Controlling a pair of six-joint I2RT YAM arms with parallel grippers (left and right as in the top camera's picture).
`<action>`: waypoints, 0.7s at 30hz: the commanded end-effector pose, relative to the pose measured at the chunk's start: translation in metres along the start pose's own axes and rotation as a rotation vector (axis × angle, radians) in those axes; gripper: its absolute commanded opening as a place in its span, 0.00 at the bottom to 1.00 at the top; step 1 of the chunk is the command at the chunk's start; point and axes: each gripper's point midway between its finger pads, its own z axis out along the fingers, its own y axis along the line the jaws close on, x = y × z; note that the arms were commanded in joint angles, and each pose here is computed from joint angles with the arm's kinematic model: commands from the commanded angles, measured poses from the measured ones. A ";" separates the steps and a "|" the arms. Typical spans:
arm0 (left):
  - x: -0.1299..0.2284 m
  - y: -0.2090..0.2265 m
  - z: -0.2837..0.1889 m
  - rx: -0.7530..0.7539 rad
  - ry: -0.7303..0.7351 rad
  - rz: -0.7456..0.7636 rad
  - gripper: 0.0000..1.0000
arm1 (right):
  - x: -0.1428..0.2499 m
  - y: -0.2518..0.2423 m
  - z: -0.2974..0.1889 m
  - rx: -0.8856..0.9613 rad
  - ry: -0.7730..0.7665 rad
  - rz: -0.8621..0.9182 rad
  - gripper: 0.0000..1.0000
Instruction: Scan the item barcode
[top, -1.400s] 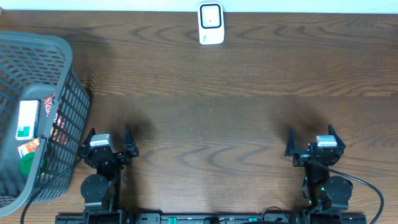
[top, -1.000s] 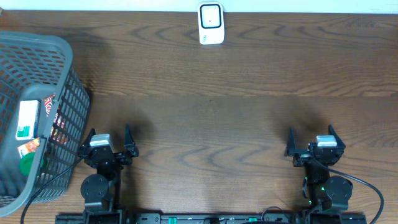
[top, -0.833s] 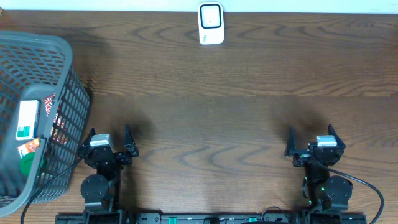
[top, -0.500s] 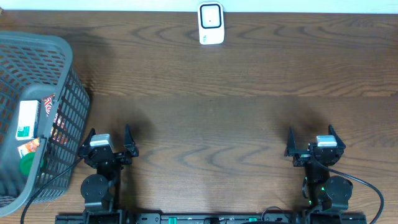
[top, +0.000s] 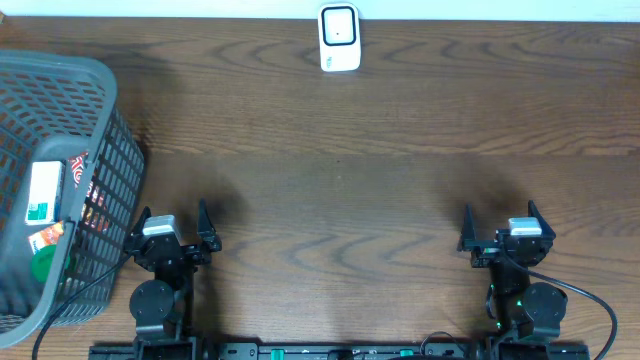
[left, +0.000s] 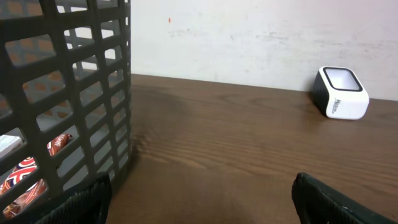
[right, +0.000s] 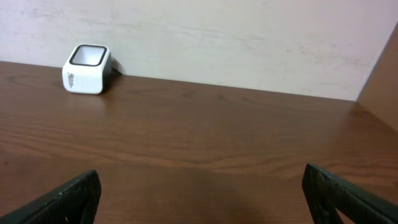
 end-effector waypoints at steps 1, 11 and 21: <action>0.015 0.010 0.000 -0.054 0.049 0.010 0.92 | 0.003 0.001 0.000 -0.002 0.010 -0.014 0.99; 0.016 0.007 0.000 -0.037 0.053 -0.009 0.93 | 0.003 0.001 0.000 -0.002 0.010 -0.014 0.99; 0.016 0.006 0.000 -0.032 0.053 -0.011 0.93 | 0.003 0.001 0.000 -0.002 0.010 -0.014 0.99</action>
